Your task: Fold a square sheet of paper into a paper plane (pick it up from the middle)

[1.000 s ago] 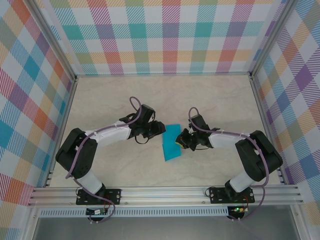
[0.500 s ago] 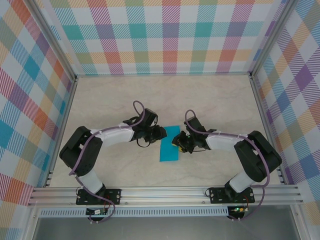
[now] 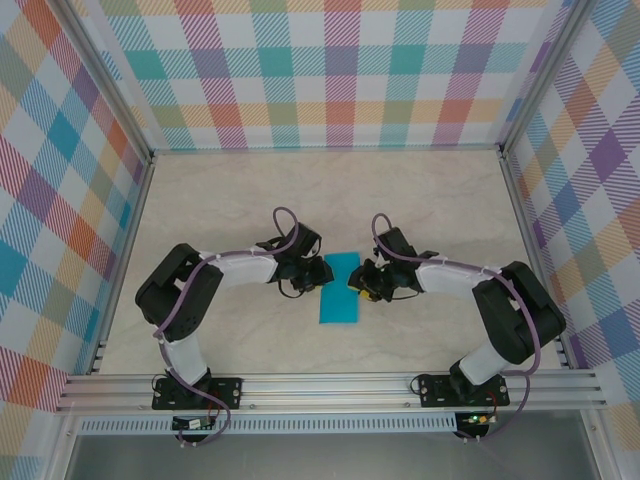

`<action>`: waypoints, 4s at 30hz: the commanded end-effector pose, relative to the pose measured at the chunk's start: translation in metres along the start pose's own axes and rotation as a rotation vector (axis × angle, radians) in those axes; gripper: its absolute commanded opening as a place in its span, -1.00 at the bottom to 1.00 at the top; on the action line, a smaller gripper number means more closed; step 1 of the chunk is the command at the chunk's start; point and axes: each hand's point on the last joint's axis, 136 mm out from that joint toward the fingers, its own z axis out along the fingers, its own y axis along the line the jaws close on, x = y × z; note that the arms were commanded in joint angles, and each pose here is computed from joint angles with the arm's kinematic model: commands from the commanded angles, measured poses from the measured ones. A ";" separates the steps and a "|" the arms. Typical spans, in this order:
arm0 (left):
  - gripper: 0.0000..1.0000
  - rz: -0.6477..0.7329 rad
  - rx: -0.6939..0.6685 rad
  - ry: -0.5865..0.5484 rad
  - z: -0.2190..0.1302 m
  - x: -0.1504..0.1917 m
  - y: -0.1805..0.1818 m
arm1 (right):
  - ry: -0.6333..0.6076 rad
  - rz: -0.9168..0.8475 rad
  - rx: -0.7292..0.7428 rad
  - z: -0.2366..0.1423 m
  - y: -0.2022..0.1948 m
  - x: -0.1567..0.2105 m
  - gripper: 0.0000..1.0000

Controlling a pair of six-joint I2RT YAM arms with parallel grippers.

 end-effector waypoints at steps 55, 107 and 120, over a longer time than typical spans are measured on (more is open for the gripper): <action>0.02 0.787 -0.135 -0.116 -0.058 0.101 -0.036 | 0.194 -0.134 0.081 -0.001 0.005 0.020 -0.65; -1.00 0.704 0.007 -0.101 -0.042 0.090 -0.047 | -0.060 -0.145 0.171 -0.056 -0.005 -0.009 -0.23; -1.00 0.537 0.125 0.058 -0.032 0.071 -0.022 | 0.039 -0.221 0.118 -0.010 0.033 -0.040 -0.68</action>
